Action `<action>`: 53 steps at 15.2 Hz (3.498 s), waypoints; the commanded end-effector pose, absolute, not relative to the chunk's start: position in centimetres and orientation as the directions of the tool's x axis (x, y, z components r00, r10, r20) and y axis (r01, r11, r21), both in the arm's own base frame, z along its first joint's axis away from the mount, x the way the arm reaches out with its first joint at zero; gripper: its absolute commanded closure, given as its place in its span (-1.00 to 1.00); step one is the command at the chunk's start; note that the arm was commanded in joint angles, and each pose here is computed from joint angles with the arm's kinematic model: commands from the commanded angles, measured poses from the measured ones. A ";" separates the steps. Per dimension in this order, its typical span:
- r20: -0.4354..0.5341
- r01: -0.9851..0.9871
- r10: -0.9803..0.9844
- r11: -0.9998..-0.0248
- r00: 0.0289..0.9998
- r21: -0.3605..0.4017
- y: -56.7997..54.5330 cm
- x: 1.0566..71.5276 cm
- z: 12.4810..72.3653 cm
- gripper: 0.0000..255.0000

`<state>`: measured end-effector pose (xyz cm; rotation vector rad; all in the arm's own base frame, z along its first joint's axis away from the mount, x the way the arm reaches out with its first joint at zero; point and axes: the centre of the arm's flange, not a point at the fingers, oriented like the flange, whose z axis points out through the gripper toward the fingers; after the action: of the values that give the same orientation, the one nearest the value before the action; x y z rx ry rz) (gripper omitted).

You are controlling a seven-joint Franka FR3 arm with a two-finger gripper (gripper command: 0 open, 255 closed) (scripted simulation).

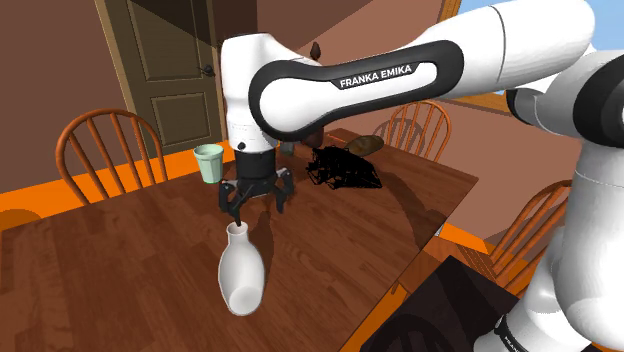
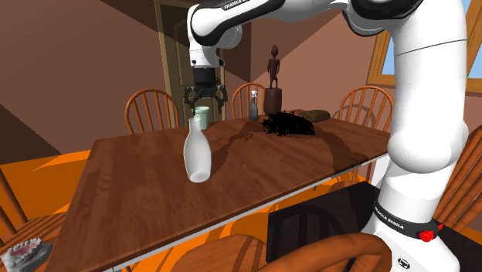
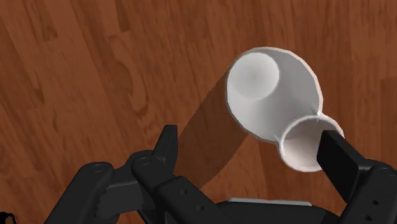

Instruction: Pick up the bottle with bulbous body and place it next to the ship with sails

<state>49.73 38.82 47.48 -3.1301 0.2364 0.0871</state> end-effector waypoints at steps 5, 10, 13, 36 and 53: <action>-0.052 -0.149 -0.149 -0.989 0.987 -0.005 43.1 51.9 45.3 -1.00; -0.052 -0.149 -0.149 -0.989 0.987 -0.005 43.1 51.7 42.6 -1.00; -0.052 -0.149 -0.149 -0.989 0.987 -0.005 43.1 51.7 42.3 -1.00; -0.052 -0.149 -0.149 -0.989 0.987 -0.005 43.1 51.7 46.5 1.00; -0.052 -0.149 -0.149 -0.989 0.987 -0.005 43.1 51.7 55.5 1.00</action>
<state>51.67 43.25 55.04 -3.1229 0.2341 0.0811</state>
